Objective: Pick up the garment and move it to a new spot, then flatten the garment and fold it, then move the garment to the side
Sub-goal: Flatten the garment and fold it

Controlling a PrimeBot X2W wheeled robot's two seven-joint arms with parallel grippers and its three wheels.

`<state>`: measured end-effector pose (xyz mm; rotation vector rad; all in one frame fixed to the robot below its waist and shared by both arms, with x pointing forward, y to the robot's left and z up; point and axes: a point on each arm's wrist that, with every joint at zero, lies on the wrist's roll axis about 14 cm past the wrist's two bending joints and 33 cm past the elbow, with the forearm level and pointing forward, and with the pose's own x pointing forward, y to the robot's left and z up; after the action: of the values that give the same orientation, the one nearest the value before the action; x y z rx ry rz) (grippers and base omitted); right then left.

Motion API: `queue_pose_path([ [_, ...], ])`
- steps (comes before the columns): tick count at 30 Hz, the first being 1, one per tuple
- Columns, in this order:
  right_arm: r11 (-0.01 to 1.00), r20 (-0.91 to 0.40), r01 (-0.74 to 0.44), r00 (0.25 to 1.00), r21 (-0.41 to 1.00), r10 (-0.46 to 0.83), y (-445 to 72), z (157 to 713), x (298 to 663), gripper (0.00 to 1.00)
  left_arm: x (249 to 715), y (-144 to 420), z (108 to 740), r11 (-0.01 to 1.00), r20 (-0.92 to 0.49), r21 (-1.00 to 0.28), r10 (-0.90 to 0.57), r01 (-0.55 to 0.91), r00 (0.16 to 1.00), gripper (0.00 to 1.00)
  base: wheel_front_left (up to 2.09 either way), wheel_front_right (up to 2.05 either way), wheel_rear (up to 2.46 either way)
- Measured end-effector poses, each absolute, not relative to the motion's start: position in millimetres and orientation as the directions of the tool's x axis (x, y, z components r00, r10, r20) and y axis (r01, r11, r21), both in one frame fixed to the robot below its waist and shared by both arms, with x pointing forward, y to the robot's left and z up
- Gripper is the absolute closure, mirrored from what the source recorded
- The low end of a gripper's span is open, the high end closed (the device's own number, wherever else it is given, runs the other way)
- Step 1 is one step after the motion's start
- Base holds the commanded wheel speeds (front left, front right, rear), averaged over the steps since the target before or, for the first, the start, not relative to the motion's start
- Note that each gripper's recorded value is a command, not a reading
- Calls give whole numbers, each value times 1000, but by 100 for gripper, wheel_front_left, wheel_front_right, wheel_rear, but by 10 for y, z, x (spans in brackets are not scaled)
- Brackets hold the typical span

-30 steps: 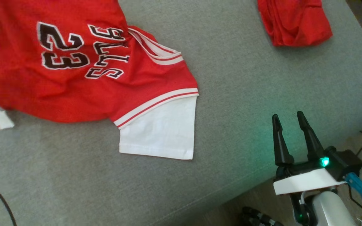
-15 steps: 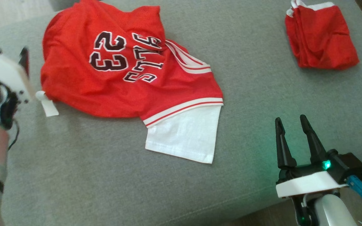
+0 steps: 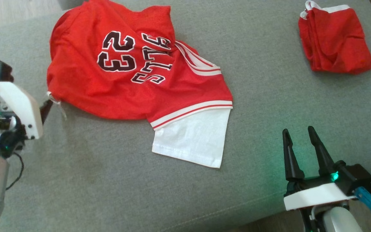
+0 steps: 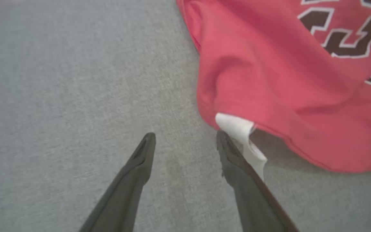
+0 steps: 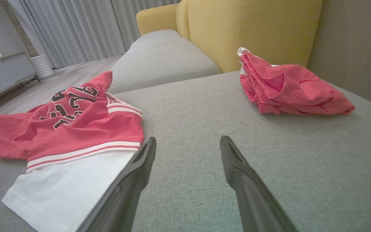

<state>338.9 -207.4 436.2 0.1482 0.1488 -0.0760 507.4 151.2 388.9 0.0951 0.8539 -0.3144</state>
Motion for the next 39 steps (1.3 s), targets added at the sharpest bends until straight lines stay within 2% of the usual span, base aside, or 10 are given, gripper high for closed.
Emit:
queue_pose_path([
  [3, 986, -160, 92, 985, 141, -69, -2084, 4346, 3379, 0, 4997, 1396, 3865, 931, -775, -53, -266, 361, 573, 0, 0, 0, 0],
  [12, 982, -176, 127, 979, 139, -101, -2172, 4312, 3323, 0, 5096, 1236, 3932, 922, -753, -37, -279, 385, 596, 0, 0, 0, 0],
  [13, 982, -177, 129, 979, 140, -103, -2177, 4307, 3320, 0, 5104, 1221, 3927, 920, -747, -33, -282, 390, 602, 16, 0, 0, 0],
  [15, 980, -178, 135, 978, 146, -108, -2188, 4307, 3320, 0, 5140, 1191, 3943, 919, -729, -30, -289, 393, 620, 91, 0, 0, 0],
  [16, 980, -177, 136, 978, 146, -109, -2192, 4310, 3325, 0, 5158, 1188, 3953, 920, -720, -24, -287, 391, 632, 100, 0, 0, 0],
  [20, 979, -167, 135, 980, 152, -109, -2195, 4336, 3337, 0, 5145, 1189, 3994, 915, -711, 2, -282, 404, 644, 100, 0, 0, 0],
  [26, 979, -154, 129, 983, 159, -105, -2189, 4364, 3348, 0, 4998, 1351, 4162, 832, -702, 213, -235, 513, 673, 100, 0, 0, 0],
  [29, 979, -159, 113, 984, 167, -86, -2132, 4341, 3339, 0, 4766, 1490, 4232, 754, -720, 327, -193, 570, 667, 100, 0, 0, 0],
  [33, 982, -154, 66, 987, 180, -39, -1988, 4341, 3368, 0, 4367, 1536, 4296, 674, -743, 386, -178, 630, 645, 100, 0, 0, 0],
  [39, 983, -114, -3, 993, 183, 24, -1807, 4447, 3460, 0, 3826, 1807, 4287, 703, -763, 399, -102, 589, 639, 100, 0, 0, 0],
])
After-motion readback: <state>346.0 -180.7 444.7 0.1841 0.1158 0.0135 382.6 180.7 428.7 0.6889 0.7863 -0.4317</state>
